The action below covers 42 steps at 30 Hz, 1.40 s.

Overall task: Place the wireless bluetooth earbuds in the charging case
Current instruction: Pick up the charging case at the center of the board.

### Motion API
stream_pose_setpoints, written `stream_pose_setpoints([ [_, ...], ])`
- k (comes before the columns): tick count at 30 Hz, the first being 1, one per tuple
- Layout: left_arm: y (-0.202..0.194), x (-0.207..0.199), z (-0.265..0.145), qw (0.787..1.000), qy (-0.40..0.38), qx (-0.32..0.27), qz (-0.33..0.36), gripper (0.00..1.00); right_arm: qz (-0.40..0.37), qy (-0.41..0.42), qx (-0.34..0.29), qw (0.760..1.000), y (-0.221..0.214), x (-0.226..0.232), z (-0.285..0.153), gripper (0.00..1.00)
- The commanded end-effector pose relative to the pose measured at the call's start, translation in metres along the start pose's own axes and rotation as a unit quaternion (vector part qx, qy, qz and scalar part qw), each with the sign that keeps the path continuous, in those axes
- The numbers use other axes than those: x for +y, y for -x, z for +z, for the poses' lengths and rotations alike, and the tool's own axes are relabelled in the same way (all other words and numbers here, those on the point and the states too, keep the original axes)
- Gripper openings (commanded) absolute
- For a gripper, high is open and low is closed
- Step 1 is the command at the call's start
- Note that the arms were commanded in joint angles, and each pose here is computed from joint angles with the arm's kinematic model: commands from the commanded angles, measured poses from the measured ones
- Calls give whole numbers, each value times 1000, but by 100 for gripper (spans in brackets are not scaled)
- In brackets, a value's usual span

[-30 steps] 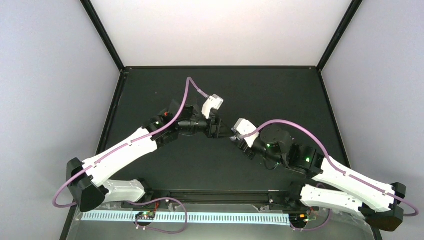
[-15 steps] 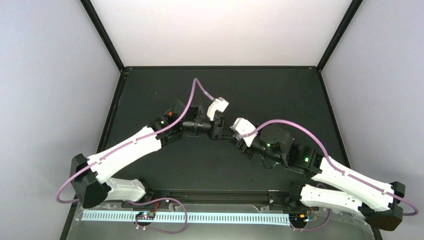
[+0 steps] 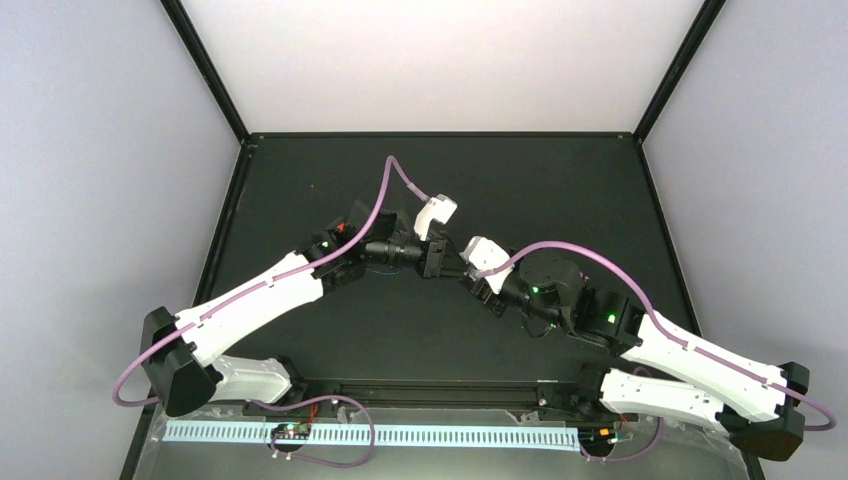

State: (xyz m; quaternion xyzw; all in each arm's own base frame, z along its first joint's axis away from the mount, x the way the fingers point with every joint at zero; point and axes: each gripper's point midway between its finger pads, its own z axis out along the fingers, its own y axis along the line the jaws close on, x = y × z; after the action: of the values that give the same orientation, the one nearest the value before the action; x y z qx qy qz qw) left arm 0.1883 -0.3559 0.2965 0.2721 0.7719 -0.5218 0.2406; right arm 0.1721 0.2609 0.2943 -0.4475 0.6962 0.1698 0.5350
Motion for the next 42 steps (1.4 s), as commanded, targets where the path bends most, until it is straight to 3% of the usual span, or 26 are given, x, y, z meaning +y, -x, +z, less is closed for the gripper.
stream_pose_setpoints([
  [1, 10, -20, -4, 999, -30, -11, 16, 9, 16, 0, -49, 999, 30, -4, -11, 44],
  [4, 19, -23, -12, 999, -23, -33, 26, 2, 25, 11, -52, 998, 32, -1, -13, 65],
  [7, 30, -20, -25, 997, -2, -64, 38, 2, 50, 18, -52, 997, 35, 0, -17, 79],
  [13, 49, -26, -75, 984, 11, -154, 87, 1, 111, 37, -103, 988, 60, -5, -41, 89],
  [19, 28, -68, -125, 948, -38, -216, 231, 2, 190, 140, -200, 951, 105, 1, -79, 89],
  [25, 2, -99, -152, 911, -93, -245, 320, 2, 213, 252, -233, 915, 140, 27, -92, 85],
  [30, -4, -110, -148, 906, -134, -225, 333, 2, 209, 300, -213, 906, 148, 43, -83, 84],
  [42, -8, -119, -139, 902, -178, -190, 344, 2, 217, 298, -186, 911, 142, 45, -62, 62],
])
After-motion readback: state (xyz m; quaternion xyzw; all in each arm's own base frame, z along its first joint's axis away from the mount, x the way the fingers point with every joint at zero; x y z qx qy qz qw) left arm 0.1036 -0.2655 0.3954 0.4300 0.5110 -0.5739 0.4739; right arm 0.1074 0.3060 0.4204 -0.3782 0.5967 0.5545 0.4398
